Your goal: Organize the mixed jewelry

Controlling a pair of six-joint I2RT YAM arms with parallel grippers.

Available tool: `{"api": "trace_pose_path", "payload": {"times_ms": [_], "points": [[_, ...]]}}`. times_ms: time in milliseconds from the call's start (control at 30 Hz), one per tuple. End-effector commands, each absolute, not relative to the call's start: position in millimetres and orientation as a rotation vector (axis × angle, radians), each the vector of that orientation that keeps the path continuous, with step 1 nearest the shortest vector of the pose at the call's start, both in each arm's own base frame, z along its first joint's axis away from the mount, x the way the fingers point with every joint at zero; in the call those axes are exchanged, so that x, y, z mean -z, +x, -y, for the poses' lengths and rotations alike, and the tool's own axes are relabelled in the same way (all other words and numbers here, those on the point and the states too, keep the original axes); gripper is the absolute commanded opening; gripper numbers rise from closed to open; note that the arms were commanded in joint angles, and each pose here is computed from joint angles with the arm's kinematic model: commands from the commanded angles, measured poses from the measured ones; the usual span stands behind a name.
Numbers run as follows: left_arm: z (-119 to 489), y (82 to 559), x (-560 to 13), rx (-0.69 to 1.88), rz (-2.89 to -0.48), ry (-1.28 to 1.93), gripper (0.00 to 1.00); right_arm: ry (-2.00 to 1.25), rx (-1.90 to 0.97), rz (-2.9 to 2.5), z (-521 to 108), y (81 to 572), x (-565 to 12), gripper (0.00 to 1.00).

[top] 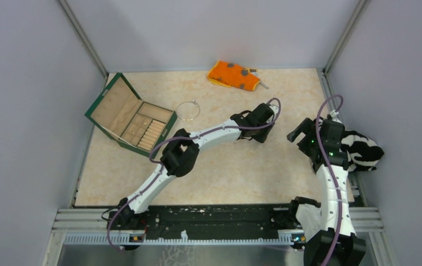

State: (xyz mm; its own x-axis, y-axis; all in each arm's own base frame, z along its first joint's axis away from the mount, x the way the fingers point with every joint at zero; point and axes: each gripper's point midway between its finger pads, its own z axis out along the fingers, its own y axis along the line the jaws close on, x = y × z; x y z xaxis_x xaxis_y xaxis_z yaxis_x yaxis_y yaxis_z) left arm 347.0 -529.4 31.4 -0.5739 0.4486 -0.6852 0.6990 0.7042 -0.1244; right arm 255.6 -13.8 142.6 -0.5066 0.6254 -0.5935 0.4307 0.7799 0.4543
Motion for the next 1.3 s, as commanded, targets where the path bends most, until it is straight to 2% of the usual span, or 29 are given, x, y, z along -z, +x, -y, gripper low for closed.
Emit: {"api": "trace_pose_path", "payload": {"times_ms": [0,267,433,667,933,1267], "points": [[527,348,-34,0.495,-2.271,0.883,0.35,0.742,-0.323,-2.131,16,265,-156,0.95],[522,348,-44,0.483,-2.263,0.866,0.33,0.739,-0.319,-2.13,16,263,-154,0.95],[519,347,-49,0.479,-2.262,0.855,0.39,0.733,-0.333,-2.124,14,264,-156,0.95],[515,348,-55,0.458,-2.253,0.849,0.41,0.732,-0.33,-2.117,15,263,-159,0.94],[513,344,-53,0.468,-2.264,0.853,0.29,0.728,-0.331,-2.116,14,262,-160,0.94],[511,342,-55,0.476,-2.261,0.85,0.2,0.727,-0.338,-2.119,13,262,-159,0.94]]}}
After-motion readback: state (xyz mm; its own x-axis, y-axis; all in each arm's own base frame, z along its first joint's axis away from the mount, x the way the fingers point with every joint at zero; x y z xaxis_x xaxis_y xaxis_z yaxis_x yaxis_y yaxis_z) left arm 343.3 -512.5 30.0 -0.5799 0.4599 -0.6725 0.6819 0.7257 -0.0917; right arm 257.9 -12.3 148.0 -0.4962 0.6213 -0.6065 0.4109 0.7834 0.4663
